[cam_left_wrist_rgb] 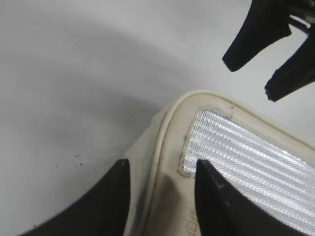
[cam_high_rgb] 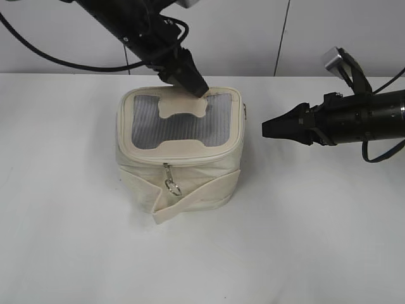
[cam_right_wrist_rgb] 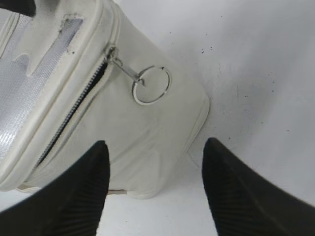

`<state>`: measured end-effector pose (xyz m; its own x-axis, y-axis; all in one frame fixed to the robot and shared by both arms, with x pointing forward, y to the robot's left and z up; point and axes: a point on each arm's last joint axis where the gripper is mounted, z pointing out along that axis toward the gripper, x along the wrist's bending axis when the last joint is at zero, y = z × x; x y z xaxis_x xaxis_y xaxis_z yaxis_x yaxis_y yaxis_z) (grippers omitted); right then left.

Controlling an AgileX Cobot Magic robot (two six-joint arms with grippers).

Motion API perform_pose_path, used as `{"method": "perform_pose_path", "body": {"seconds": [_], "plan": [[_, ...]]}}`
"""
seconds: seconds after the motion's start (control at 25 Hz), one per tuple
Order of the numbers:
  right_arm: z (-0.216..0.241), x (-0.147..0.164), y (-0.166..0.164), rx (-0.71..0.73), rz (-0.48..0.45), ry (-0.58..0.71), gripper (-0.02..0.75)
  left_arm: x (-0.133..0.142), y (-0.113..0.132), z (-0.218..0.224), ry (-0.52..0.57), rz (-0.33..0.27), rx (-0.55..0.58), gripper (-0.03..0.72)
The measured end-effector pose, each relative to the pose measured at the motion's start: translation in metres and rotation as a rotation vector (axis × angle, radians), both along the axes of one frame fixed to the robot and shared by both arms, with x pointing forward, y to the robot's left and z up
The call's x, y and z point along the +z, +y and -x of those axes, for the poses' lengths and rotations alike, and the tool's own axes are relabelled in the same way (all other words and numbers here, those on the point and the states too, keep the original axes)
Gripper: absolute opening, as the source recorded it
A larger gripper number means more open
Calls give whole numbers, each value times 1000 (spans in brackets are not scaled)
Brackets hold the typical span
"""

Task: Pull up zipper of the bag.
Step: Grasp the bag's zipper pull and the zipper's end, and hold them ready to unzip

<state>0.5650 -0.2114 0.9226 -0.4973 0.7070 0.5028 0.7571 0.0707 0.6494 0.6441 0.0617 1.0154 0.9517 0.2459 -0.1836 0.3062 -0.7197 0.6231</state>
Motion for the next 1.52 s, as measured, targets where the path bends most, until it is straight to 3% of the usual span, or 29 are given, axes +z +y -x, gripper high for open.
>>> {"method": "perform_pose_path", "body": {"seconds": [0.2,0.28,0.36,0.44,0.76,1.08,1.52], "plan": [[0,0,0,1,0,-8,472,-19,-1,-4,48,-29,2,328],[0,0,0,2,2,-13,472,-19,0,-4,50,-40,-2,252],[-1,0,0,8,6,-22,472,-20,0,-4,43,-57,-7,98],[-1,1,0,20,15,-41,472,-20,1,-4,40,-63,-9,46],[-8,-13,4,42,37,-133,472,-20,0,-4,39,-60,-9,47],[-5,-25,36,154,102,-188,472,-19,0,-4,40,-58,-8,46],[-27,-23,48,139,177,-235,438,-19,0,-4,47,-60,3,45]]}}
